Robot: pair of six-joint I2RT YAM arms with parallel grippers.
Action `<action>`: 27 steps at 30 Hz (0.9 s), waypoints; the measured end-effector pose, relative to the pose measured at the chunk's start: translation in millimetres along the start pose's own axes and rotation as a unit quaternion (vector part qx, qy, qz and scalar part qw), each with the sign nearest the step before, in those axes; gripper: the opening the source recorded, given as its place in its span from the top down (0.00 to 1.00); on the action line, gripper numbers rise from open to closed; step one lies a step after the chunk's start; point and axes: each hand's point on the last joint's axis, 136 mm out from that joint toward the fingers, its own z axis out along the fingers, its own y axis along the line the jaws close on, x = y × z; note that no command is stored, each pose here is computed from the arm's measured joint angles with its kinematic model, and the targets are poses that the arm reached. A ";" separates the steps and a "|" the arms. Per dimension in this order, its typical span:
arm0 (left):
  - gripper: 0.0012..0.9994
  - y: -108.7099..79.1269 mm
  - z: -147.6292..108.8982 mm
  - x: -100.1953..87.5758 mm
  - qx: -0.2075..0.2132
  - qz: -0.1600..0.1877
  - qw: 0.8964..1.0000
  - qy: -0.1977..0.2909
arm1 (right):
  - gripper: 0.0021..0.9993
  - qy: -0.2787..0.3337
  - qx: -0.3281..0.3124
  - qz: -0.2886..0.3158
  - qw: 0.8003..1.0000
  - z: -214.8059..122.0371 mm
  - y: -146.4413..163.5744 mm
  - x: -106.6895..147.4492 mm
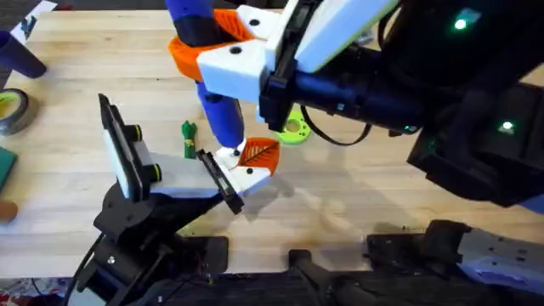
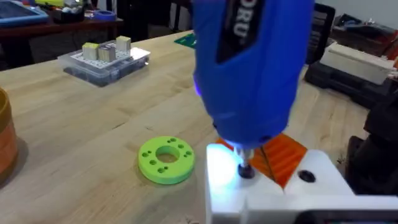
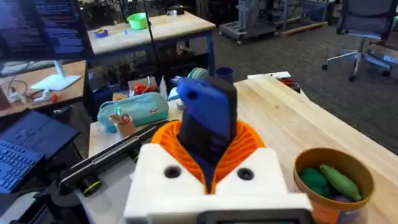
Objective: Pick up the gripper from the table and insert it into the empty holder that is missing its gripper. Then pick up a screw, insert it into the mounting hole, and use the screwdriver to tighten it. Finally, clean up the table by picking up the vegetable and placing it into the bucket.
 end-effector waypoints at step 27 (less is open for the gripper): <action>0.99 0.2 0.0 0.2 -0.001 -0.007 1.000 0.000 | 0.98 0.007 0.000 0.002 1.000 -0.1 -0.2 3.1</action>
